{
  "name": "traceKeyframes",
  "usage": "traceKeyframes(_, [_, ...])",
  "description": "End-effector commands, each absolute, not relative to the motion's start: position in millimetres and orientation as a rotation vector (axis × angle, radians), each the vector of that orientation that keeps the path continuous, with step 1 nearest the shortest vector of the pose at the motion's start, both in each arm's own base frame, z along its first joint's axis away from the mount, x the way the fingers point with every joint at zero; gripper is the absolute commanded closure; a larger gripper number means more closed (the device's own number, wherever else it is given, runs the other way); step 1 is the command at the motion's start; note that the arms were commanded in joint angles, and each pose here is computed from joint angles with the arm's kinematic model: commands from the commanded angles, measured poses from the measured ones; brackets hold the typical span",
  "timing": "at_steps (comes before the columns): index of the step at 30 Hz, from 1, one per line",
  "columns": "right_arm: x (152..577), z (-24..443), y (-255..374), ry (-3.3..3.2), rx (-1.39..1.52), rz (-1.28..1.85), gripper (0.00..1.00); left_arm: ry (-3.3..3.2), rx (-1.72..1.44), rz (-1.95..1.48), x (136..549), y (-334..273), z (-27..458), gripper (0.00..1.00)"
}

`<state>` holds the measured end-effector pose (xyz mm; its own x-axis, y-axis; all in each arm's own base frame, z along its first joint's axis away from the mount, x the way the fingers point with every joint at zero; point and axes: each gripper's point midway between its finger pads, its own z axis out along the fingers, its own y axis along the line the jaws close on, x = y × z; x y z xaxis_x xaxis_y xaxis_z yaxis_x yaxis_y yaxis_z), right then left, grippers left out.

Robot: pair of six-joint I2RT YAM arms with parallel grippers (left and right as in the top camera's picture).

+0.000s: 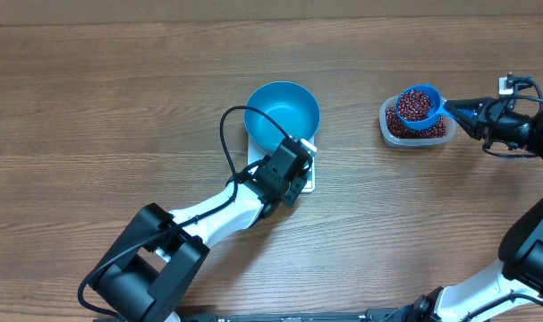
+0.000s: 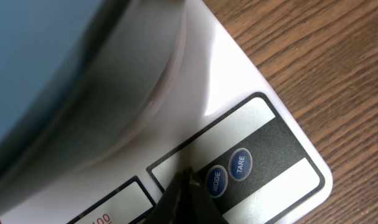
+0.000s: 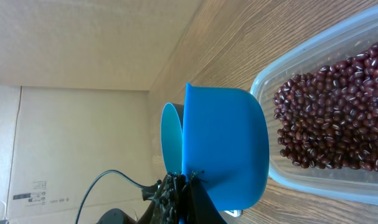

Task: Scoop item into bowl and weigh 150g on scale

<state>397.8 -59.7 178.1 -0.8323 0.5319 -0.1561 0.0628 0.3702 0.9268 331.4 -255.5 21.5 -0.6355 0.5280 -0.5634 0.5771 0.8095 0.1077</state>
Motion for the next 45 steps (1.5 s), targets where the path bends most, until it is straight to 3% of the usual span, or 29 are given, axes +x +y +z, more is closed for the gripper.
traceKeyframes(1, [397.9,179.8,-58.4,2.182,0.501,1.489,0.96,2.424,0.85,-0.093,327.4,-252.4,6.7,0.96])
traceKeyframes(45, [397.3,176.8,-59.3,2.198,0.511,1.473,0.96,2.463,0.934,-0.044,320.2,-246.2,-2.2,0.96])
